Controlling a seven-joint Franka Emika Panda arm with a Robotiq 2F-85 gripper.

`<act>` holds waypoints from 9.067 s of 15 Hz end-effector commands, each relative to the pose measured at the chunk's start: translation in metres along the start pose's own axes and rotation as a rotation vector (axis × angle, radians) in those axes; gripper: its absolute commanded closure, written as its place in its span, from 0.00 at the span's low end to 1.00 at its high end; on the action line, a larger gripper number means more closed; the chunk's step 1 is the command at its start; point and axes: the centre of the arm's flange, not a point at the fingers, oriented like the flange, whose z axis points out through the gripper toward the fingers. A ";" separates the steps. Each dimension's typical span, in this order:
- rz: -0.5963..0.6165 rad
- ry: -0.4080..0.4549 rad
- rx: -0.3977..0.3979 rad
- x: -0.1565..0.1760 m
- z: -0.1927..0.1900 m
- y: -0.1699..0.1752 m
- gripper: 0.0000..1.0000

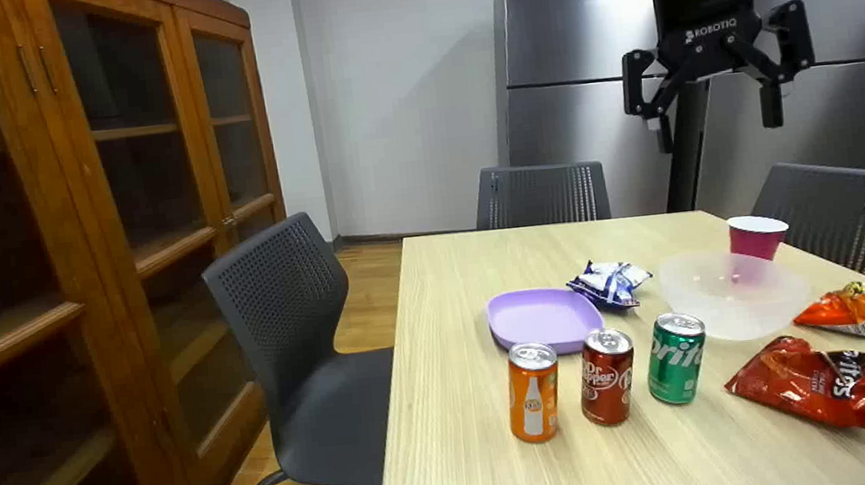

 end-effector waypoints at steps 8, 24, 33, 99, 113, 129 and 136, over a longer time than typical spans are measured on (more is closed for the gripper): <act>-0.054 0.029 0.025 -0.002 0.004 -0.019 0.00; -0.311 -0.008 0.149 -0.009 0.060 -0.125 0.00; -0.421 -0.122 0.116 -0.020 0.112 -0.177 0.00; -0.244 -0.011 0.127 0.137 0.112 -0.205 0.61; -0.132 -0.042 0.108 0.182 0.129 -0.209 0.61; -0.041 -0.107 0.123 0.191 0.177 -0.218 0.61; -0.023 -0.121 0.128 0.192 0.183 -0.220 0.39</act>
